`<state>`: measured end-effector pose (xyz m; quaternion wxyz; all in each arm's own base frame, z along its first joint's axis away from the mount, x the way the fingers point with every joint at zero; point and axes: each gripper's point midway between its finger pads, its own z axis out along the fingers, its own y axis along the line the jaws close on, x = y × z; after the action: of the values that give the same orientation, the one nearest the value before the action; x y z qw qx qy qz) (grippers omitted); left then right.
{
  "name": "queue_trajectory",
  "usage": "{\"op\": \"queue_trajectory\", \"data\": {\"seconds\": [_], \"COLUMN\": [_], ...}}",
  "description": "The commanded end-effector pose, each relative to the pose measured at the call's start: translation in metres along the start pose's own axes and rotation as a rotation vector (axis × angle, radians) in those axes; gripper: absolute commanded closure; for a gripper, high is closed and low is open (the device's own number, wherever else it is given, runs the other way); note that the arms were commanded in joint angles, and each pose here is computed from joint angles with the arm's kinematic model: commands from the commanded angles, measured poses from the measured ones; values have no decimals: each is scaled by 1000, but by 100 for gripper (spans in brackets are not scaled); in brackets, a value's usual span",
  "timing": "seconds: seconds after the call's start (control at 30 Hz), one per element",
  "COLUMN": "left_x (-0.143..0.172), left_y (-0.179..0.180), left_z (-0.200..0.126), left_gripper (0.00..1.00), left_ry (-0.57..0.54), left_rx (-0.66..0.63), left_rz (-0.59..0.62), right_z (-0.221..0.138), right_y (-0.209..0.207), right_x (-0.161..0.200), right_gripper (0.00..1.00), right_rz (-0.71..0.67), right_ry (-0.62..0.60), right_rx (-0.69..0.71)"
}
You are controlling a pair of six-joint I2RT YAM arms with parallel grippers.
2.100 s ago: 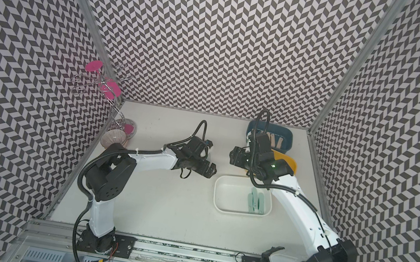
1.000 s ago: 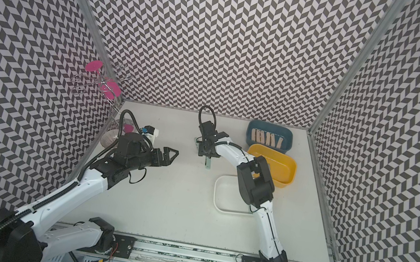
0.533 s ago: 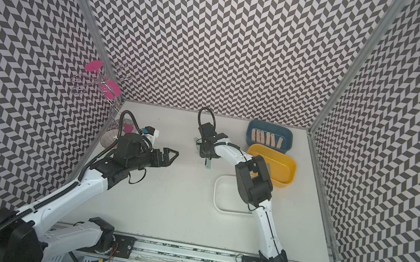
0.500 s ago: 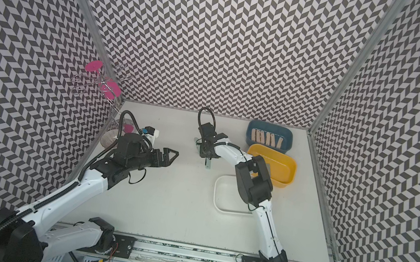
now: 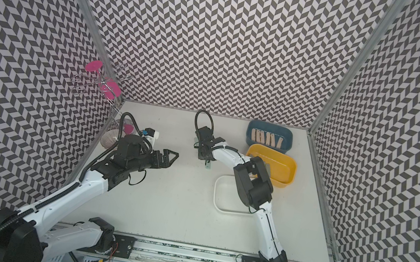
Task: Place the fruit knives into the storage box by color
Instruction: Pick up the fruit knife from the center of the board.
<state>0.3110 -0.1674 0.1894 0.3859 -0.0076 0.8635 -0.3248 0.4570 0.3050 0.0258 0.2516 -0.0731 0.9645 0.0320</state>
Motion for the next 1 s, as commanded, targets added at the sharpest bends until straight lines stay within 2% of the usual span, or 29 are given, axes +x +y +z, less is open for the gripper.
{"op": "queue_trajectory", "data": {"seconds": [0.0,0.33,0.6,0.97], "left_x": [-4,-1,2,3], "left_y": [-4,-2,1,2], "left_z": [-3,0,2,5], "left_gripper": [0,0,0,0], "left_ry": [-24,-16,-9,-2], "left_rx": [27,24,21,19], "left_rz": [-2,-5,-7,-11], "right_z": [12,25,33,4], "right_y": [-7,-8,-9,2], "right_x": [33,38,39,5], "right_gripper": [61,70,83,86], "right_rz": [-22,-20,-19,4], "right_ry": [89,96,99,11], "right_rx": [36,53,65,13]}}
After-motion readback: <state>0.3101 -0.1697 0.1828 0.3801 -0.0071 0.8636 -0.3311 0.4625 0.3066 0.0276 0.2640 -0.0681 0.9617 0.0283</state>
